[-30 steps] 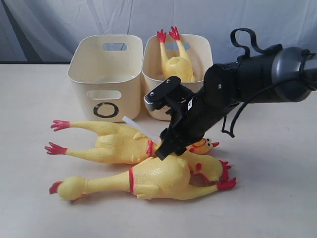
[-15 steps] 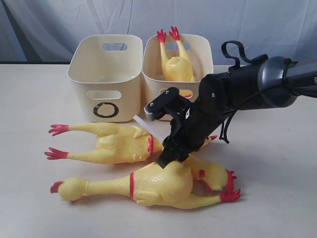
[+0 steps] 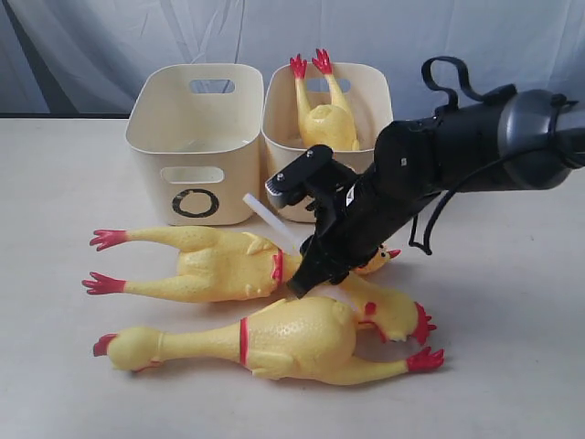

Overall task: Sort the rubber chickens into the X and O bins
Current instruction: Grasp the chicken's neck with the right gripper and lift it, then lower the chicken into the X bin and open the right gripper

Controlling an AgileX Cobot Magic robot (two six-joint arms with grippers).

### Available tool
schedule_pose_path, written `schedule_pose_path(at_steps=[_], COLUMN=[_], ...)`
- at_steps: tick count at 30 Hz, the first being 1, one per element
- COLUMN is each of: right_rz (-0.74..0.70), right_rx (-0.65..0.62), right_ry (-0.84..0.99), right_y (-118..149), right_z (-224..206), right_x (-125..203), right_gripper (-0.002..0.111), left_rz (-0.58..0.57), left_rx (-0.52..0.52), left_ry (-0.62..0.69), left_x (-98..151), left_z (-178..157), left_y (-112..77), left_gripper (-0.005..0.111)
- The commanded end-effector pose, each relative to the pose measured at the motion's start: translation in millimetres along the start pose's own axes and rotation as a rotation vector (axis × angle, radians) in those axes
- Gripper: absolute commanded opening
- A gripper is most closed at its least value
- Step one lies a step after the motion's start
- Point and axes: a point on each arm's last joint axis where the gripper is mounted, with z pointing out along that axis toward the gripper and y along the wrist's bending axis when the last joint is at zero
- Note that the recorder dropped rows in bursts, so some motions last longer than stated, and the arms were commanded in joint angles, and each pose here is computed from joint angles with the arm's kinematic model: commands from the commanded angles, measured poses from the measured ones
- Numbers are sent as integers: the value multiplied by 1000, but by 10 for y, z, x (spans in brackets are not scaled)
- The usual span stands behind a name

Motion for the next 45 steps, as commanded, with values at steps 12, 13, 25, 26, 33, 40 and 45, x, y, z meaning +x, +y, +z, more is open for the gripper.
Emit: schedule_pose_path(at_steps=[12, 13, 25, 26, 33, 40, 45], right_rz=[67, 83, 182, 195, 250, 263, 260], right_rx=[104, 114, 365, 380, 462, 600, 605], right_ry=[-431, -470, -951, -980, -1085, -1164, -1118], right_y=[4, -4, -231, -245, -357, -514, -544], right_z=[-934, -980, -1367, -1393, -1244, -738, -477], right_x=[-352, -379, -652, -662, -713, -710, -679], right_gripper=[-1, -1, -1, -1, -1, -1, -1], left_rz=[-6, -6, -6, -6, -6, -6, -6], left_rx=[6, 6, 6, 6, 6, 6, 6], left_ry=[1, 1, 1, 1, 1, 1, 1], left_x=[13, 13, 13, 13, 13, 13, 13], left_z=[0, 0, 0, 0, 0, 0, 0], left_y=[-4, -4, -4, -4, -4, -4, -4], left_gripper=[0, 0, 0, 0, 0, 0, 0])
